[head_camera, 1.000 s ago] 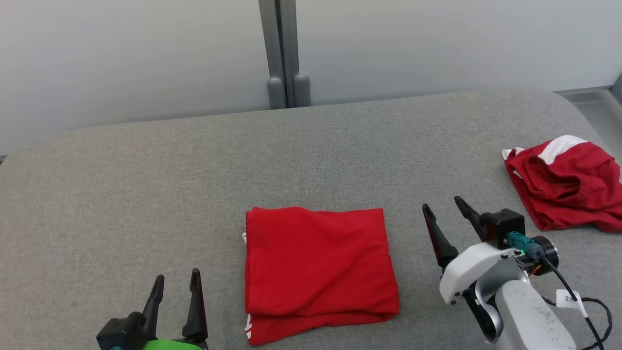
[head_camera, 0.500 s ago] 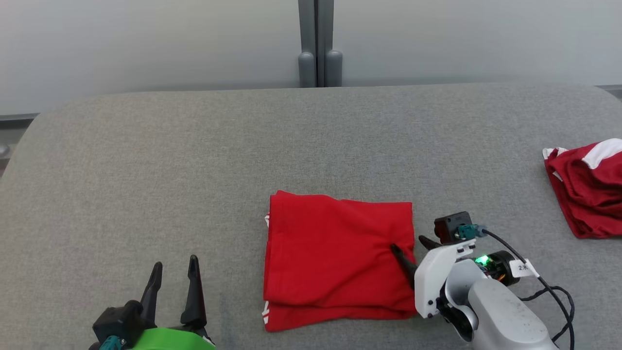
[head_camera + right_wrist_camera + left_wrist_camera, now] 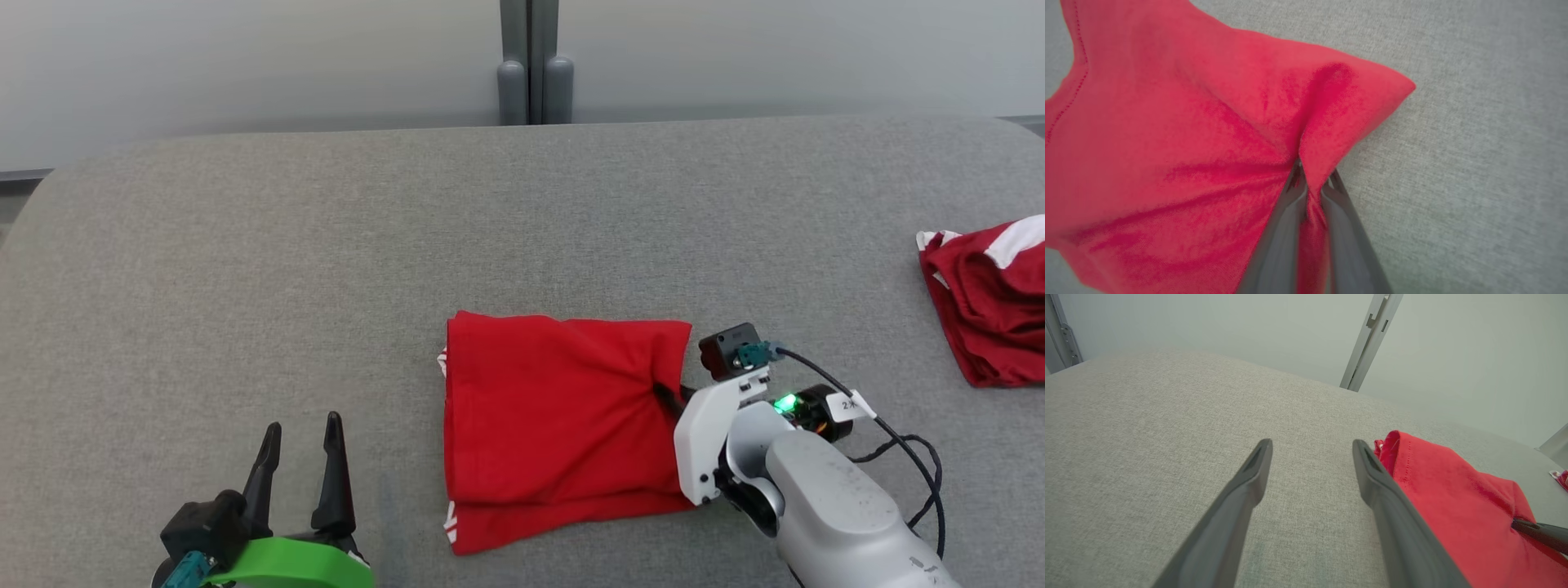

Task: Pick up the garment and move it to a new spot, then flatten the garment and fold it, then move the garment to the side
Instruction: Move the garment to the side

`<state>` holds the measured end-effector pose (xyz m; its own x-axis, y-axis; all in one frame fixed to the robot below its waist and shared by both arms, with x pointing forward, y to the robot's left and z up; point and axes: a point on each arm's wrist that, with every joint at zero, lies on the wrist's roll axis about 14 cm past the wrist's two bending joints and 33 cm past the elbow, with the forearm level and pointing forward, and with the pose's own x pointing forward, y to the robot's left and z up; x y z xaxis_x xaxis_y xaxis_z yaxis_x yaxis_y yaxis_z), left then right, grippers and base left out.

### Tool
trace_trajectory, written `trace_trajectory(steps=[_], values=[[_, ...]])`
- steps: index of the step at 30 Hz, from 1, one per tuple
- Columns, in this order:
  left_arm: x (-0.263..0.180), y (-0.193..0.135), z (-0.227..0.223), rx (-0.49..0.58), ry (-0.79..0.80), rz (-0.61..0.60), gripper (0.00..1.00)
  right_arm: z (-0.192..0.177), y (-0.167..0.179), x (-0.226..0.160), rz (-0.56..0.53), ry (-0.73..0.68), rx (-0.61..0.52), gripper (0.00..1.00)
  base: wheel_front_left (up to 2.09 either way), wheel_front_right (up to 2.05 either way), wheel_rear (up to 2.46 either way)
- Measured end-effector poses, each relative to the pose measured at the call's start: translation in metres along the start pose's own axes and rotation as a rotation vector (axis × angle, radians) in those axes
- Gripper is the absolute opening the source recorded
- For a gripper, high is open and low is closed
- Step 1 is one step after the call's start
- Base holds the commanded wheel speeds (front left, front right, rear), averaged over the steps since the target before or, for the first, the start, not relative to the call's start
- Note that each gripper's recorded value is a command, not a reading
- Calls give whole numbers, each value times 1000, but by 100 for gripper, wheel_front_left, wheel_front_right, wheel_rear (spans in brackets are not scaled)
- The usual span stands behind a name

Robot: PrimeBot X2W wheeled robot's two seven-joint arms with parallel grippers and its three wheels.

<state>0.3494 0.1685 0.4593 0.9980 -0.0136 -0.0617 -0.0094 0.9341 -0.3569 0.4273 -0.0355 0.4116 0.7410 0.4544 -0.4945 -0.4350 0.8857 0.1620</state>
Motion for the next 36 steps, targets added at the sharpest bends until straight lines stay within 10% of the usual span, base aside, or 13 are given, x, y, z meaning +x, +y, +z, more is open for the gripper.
trace_trajectory(steps=[22,36], values=[[68,-135,-38,48,83,-435,100,28,-177,-104,-489,-129,-17,0,0,0,0],[78,-200,-102,26,237,-658,100,1,-226,-158,-682,-115,45,0,0,0,0]])
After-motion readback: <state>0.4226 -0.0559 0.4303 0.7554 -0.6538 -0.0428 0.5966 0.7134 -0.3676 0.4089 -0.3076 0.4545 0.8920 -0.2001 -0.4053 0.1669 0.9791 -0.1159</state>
